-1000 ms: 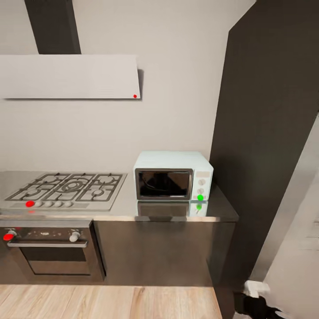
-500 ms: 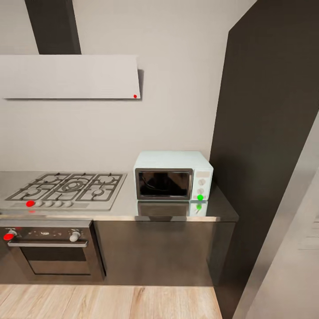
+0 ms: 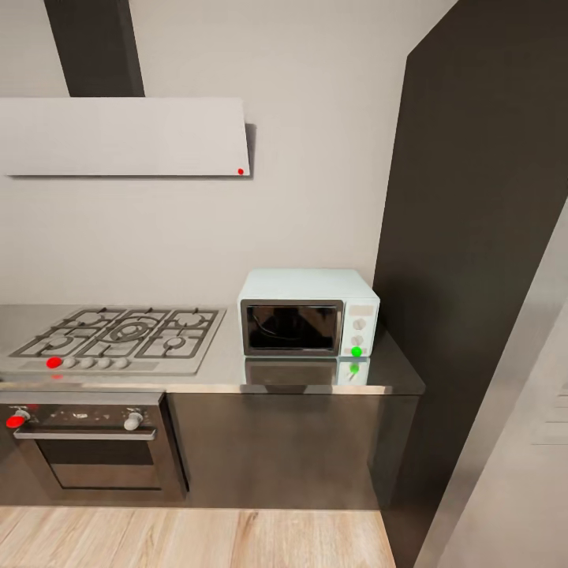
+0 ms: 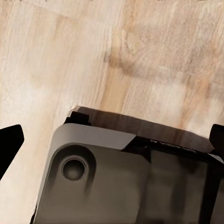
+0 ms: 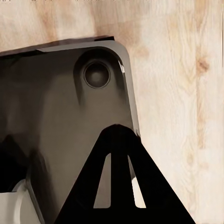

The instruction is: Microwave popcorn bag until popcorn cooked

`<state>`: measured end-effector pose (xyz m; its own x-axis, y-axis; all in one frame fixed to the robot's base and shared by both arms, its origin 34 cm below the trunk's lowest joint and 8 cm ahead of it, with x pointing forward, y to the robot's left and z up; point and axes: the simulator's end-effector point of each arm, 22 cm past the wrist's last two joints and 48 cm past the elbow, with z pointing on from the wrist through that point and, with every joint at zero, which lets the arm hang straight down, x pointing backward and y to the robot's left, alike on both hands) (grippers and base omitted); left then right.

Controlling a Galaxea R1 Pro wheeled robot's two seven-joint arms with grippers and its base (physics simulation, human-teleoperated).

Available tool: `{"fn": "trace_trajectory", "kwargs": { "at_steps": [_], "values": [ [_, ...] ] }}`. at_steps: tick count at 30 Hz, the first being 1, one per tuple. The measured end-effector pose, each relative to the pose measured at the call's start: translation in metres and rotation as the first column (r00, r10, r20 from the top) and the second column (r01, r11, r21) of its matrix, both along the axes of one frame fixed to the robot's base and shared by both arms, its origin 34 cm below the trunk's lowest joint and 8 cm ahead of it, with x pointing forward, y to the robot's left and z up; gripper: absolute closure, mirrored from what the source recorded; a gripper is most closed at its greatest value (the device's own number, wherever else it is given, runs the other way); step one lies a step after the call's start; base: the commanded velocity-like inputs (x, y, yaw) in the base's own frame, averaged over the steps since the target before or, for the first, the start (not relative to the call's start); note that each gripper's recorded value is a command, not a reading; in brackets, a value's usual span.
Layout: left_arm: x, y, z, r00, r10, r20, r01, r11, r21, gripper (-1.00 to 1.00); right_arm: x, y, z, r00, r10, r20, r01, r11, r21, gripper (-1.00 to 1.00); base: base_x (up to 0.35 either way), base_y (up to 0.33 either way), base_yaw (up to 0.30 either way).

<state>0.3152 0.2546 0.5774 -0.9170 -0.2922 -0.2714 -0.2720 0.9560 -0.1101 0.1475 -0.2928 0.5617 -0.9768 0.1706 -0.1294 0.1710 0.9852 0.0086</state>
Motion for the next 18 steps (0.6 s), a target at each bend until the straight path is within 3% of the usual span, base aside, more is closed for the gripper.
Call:
{"fn": "trace_trajectory", "kwargs": {
  "at_steps": [6,9,10,18],
  "values": [
    [0.002,0.03,0.001,1.0,-0.006,0.008,0.006,0.999,0.042,-1.0,0.001,0.002,0.0,1.0,-0.001,-0.001,0.001,1.0,-0.001,1.0,0.0,0.0,0.0],
    [0.004,0.029,0.002,1.0,-0.011,0.015,0.01,0.999,0.042,-1.0,0.001,0.002,0.0,1.0,-0.002,-0.001,0.002,1.0,-0.001,1.0,0.0,0.0,0.0],
    [0.005,0.029,0.002,1.0,-0.011,0.017,0.01,0.999,0.042,-1.0,0.009,0.015,-0.001,1.0,0.004,0.012,-0.004,1.0,0.009,1.0,0.0,0.0,0.0],
    [0.004,0.029,0.002,1.0,-0.011,0.017,0.01,0.999,0.042,-1.0,0.009,0.015,-0.001,1.0,0.003,0.013,-0.003,1.0,0.01,1.0,0.0,0.0,0.0]
  ]
}}
